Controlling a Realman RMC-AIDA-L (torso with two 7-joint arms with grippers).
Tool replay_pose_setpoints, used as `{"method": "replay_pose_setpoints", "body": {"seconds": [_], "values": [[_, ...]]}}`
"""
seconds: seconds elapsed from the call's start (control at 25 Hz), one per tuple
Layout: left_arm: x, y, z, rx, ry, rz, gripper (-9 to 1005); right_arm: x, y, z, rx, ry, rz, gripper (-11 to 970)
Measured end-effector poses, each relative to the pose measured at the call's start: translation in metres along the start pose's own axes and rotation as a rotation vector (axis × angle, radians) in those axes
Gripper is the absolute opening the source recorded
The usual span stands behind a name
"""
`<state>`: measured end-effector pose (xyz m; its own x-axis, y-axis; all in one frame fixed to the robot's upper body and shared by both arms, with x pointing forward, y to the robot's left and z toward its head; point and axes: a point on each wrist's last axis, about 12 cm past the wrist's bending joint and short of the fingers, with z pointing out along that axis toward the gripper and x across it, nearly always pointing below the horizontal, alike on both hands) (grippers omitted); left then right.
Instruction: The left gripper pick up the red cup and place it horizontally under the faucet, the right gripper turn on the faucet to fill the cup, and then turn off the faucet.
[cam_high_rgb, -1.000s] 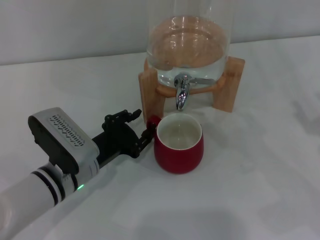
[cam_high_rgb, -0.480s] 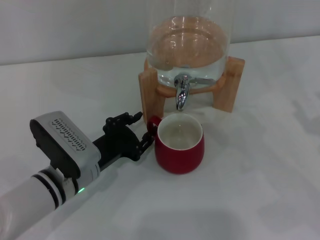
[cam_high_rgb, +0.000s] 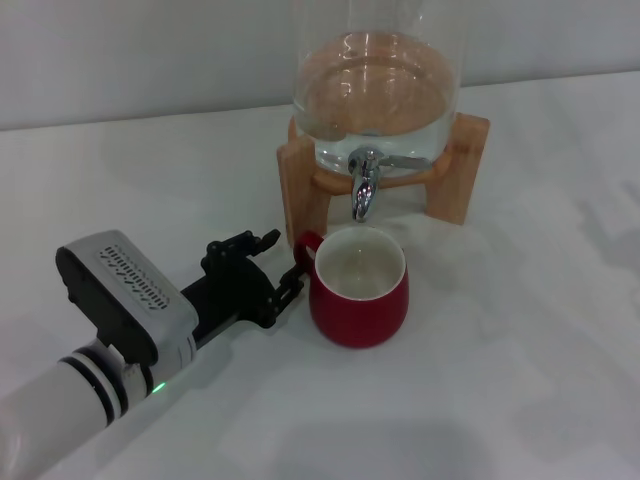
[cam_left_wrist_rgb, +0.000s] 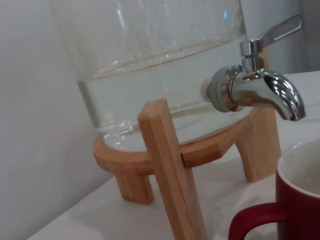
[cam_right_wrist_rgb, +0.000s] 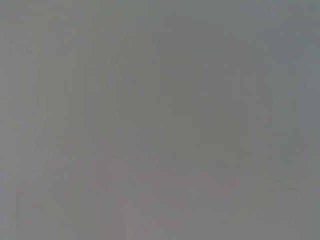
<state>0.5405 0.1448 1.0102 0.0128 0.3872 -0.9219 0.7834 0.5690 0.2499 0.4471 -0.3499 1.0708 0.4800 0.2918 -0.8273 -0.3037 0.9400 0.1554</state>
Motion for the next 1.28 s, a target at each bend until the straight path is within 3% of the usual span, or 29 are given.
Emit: {"method": "replay_pose_setpoints", "body": {"seconds": [1.28], "values": [[0.013, 0.002, -0.013, -0.074, 0.018, -0.039, 483, 0.000, 0.000, 0.001, -0.006, 0.001, 0.004, 752]]}}
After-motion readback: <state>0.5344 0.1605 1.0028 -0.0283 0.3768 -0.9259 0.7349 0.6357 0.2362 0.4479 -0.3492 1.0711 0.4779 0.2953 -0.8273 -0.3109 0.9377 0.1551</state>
